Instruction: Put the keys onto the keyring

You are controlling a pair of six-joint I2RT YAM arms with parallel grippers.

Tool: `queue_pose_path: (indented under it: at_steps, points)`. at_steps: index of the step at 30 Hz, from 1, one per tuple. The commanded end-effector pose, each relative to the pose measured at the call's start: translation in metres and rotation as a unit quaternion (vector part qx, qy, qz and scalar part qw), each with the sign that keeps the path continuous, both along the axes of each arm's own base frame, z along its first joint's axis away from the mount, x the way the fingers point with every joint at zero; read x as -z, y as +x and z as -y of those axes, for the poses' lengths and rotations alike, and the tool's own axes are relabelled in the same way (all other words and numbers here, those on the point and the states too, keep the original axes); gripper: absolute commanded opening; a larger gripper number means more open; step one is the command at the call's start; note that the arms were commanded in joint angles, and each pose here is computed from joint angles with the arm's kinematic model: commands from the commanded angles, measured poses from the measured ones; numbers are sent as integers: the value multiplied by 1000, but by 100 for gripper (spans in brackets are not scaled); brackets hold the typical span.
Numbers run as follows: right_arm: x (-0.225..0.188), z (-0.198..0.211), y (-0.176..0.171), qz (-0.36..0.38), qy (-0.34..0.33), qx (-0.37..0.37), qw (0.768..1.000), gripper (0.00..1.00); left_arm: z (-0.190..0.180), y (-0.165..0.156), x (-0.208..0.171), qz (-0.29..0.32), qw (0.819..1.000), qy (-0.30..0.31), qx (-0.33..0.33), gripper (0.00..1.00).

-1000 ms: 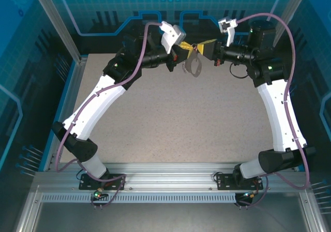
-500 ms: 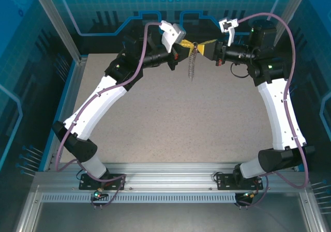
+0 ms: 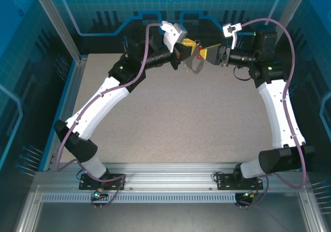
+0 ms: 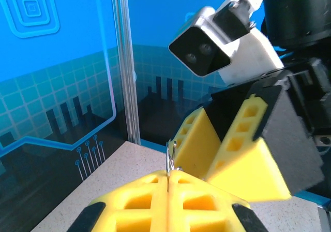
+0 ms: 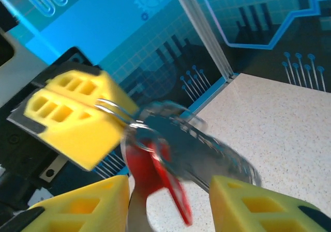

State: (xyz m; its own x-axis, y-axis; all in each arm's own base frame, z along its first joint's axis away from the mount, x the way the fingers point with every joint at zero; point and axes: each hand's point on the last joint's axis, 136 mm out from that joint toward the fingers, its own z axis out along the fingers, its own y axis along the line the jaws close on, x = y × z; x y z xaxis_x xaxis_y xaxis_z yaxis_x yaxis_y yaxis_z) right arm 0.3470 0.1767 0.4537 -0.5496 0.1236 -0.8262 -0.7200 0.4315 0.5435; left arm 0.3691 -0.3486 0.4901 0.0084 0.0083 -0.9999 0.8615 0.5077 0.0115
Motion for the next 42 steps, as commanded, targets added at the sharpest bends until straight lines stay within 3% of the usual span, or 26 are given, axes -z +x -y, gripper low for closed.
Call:
queue_pose_path:
  at_steps: [1, 14, 19, 32, 36, 39, 42]
  points:
    - [-25, 10, -12, 23, 29, 7, 999, 46, -5, -14, -32, 35, 999, -36, 4, 0]
    - [-56, 28, 1, 64, 67, 51, 994, 47, -2, -12, -28, 8, 998, -57, 26, 0]
    - [-66, 24, -3, 75, 90, 25, 993, 48, -10, -8, -34, -18, 995, -92, 43, 0]
    - [-69, -13, 2, 78, 104, -25, 991, 55, -11, -18, -42, -52, 988, -116, 91, 0]
    - [-64, -18, 3, 73, 104, -30, 991, 52, -11, -21, -46, -55, 986, -123, 97, 0]
    - [-59, -17, 2, 66, 106, -29, 992, 41, -12, -23, -48, -56, 985, -126, 99, 0]
    - [-55, -19, -1, 62, 109, -35, 991, 41, -12, -25, -50, -58, 985, -129, 102, 0]
